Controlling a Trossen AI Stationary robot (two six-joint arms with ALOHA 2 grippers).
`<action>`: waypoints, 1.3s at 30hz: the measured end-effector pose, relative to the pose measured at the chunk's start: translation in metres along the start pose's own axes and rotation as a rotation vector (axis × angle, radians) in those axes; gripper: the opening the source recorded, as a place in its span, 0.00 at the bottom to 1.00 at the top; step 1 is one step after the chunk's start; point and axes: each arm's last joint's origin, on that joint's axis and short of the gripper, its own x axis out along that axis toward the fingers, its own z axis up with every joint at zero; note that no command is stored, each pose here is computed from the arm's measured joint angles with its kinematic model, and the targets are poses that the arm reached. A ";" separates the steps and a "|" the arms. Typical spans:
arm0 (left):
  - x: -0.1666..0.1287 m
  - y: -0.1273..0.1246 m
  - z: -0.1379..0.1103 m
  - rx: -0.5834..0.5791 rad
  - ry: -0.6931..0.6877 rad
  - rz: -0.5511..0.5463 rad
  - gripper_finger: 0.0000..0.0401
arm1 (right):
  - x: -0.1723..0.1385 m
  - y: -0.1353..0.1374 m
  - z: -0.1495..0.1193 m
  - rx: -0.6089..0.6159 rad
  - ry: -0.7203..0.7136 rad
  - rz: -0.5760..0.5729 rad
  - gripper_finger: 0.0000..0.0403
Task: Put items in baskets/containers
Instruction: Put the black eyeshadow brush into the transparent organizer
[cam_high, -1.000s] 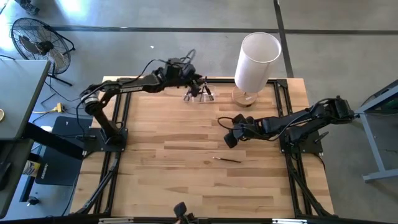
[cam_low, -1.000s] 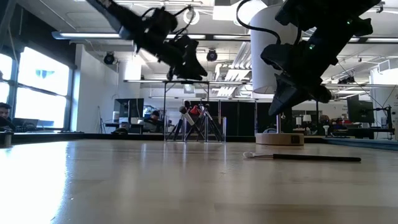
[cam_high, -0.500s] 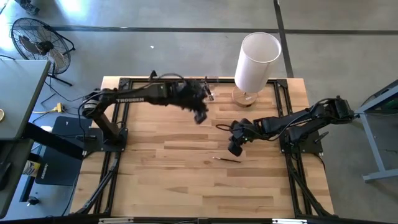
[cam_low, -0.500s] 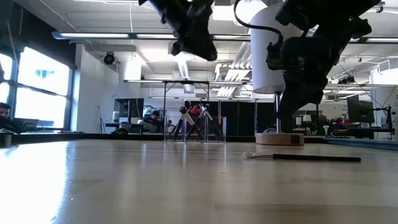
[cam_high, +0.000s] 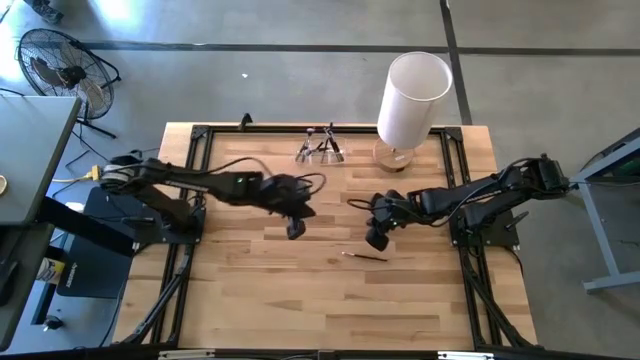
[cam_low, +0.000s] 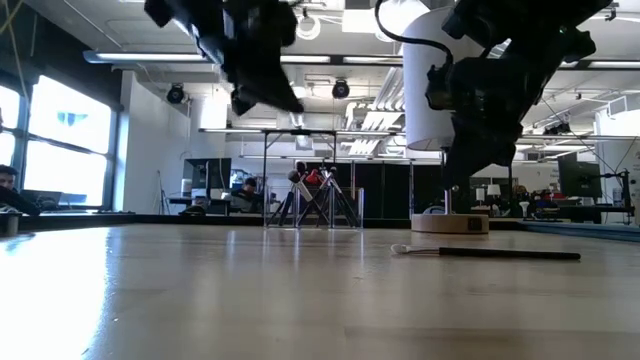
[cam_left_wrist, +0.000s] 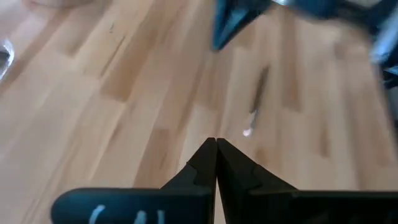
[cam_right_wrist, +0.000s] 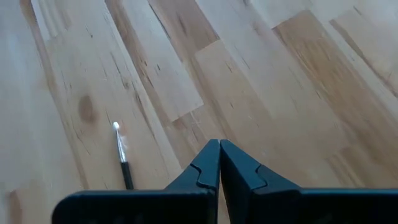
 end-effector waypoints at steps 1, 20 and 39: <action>-0.006 -0.001 -0.007 0.004 -0.029 -0.013 0.00 | 0.000 0.000 0.001 0.020 -0.007 0.006 0.02; -0.112 0.012 -0.090 0.058 -0.170 -0.046 0.00 | 0.004 0.081 0.059 -0.241 0.012 -0.021 0.00; -0.124 0.015 -0.098 0.055 -0.127 -0.092 0.00 | 0.067 0.099 0.050 -0.384 0.376 0.016 0.25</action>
